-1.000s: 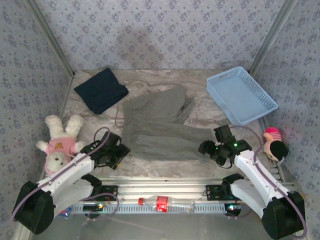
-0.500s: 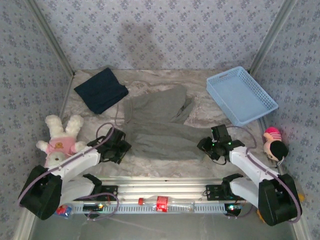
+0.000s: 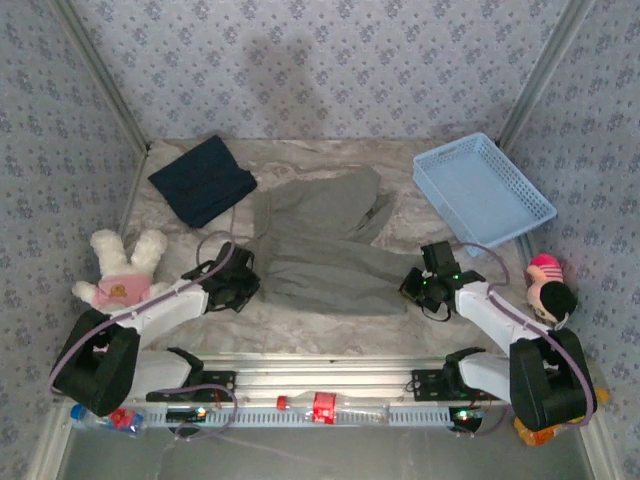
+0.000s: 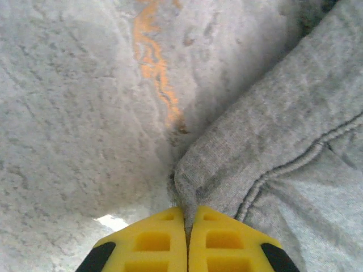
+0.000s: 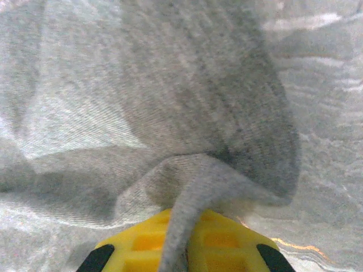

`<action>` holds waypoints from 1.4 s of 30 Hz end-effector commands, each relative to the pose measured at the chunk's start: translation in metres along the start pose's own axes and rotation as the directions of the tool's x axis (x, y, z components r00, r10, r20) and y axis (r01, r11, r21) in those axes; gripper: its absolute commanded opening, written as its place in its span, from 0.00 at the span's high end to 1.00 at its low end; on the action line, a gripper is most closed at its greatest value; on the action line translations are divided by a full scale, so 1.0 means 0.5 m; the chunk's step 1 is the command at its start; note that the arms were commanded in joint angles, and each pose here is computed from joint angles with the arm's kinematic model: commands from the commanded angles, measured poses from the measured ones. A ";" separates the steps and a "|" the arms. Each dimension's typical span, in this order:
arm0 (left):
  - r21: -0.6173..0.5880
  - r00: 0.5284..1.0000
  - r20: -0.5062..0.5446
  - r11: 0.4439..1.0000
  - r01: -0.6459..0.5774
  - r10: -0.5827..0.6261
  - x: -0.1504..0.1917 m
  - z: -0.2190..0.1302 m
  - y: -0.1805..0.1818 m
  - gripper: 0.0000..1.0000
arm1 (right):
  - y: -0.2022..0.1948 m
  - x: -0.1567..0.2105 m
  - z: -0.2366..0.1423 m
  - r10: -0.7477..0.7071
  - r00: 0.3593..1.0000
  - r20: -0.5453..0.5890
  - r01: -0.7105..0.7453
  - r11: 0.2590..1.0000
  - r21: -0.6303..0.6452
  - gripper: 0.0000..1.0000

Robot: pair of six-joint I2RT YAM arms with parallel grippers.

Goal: Fold and stack the mixed laundry pile

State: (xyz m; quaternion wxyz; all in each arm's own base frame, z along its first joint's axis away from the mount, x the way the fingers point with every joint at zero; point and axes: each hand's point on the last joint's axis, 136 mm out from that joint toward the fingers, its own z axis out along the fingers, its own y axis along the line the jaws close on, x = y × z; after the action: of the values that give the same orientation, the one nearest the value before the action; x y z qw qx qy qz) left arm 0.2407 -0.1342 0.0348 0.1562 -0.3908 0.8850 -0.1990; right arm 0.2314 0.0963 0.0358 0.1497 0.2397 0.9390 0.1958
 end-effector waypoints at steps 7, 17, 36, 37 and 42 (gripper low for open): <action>0.038 0.992 0.030 0.992 -0.120 0.119 -0.048 -0.084 -0.089 1.00 | 0.073 -0.066 -0.055 0.004 0.999 0.033 0.000 0.995 -0.099 1.00; 0.355 0.970 0.164 0.906 -0.230 0.182 -0.291 -0.225 -0.464 1.00 | 0.420 -0.412 -0.254 -0.106 0.953 0.284 0.215 0.896 -0.388 1.00; 0.545 0.886 0.387 0.711 -0.444 0.256 -0.320 -0.498 -0.598 1.00 | 0.522 -0.454 -0.512 -0.124 0.872 0.475 0.415 0.702 -0.579 0.99; 0.531 0.904 0.351 0.743 -0.408 0.246 -0.299 -0.454 -0.551 1.00 | 0.490 -0.418 -0.468 -0.131 0.893 0.430 0.381 0.729 -0.569 0.99; 0.400 0.964 0.125 0.877 -0.266 0.235 -0.124 -0.258 -0.301 1.00 | 0.288 -0.199 -0.263 -0.083 0.993 0.087 0.115 0.874 -0.472 0.29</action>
State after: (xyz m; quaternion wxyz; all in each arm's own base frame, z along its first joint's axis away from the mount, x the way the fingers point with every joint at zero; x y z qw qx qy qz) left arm 0.3584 -0.1422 0.2633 0.3246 -0.2152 0.8553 -0.3418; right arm 0.3670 0.1229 0.2870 0.3216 0.1206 0.8404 0.4193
